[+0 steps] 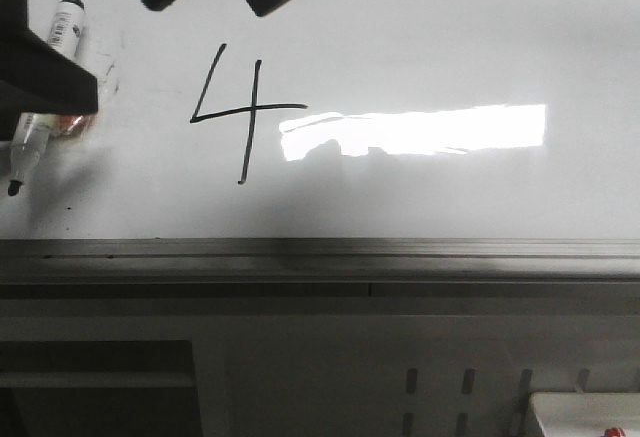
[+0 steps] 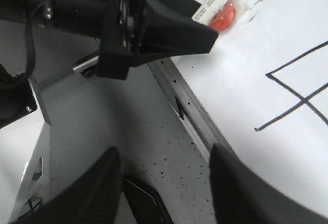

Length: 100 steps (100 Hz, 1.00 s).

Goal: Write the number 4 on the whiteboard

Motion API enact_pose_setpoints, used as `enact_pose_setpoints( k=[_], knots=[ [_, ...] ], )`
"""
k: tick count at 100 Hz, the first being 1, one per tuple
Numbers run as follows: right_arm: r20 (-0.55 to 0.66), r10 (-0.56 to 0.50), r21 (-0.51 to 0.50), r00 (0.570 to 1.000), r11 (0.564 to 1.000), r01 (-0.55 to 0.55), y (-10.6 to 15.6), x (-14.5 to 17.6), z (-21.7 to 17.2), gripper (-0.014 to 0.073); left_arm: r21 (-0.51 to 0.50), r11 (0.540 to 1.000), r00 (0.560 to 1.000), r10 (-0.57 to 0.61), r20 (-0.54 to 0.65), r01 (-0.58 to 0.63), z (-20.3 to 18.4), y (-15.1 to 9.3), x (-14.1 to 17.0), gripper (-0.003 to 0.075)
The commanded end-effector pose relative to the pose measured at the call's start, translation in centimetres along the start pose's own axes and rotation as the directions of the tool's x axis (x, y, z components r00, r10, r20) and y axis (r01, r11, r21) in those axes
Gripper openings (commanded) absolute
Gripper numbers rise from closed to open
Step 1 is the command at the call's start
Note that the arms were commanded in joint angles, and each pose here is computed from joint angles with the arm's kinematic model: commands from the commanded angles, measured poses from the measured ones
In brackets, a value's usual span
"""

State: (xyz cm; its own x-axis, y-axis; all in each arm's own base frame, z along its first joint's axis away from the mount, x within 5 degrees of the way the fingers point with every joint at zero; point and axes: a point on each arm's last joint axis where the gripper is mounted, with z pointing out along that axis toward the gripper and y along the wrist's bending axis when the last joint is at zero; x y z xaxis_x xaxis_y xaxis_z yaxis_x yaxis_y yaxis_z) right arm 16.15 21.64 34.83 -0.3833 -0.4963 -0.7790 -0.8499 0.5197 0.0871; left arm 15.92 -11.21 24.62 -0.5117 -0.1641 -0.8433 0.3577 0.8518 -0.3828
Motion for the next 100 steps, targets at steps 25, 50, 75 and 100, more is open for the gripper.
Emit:
enact_pose_setpoints(
  k=[25, 50, 75, 100],
  knots=[
    [0.334, -0.043, 0.082, 0.942, 0.997, 0.017, 0.4, 0.7, -6.1, -0.0063, 0.127, 0.985, 0.952, 0.075, 0.296, -0.117, -6.9, -1.4, -3.8, 0.0013],
    [0.554, -0.08, 0.146, 0.828, 0.989, -0.002, 0.6, 6.2, -10.2, -0.0063, 0.178, 0.964, 0.896, 0.103, 0.433, -0.197, -11.8, -0.7, -2.4, -0.002],
    [0.635, -0.13, 0.184, 0.761, 0.983, 0.015, 1.0, 13.3, -12.0, -0.0063, 0.137, 0.924, 0.824, 0.241, 0.513, -0.356, -14.3, 0.8, 1.0, -0.002],
    [0.672, -0.138, 0.183, 0.728, 0.983, 0.017, 1.2, 16.6, -12.5, -0.0064, 0.133, 0.919, 0.808, 0.248, 0.534, -0.37, -14.7, 1.1, 1.6, -0.002]
  ],
)
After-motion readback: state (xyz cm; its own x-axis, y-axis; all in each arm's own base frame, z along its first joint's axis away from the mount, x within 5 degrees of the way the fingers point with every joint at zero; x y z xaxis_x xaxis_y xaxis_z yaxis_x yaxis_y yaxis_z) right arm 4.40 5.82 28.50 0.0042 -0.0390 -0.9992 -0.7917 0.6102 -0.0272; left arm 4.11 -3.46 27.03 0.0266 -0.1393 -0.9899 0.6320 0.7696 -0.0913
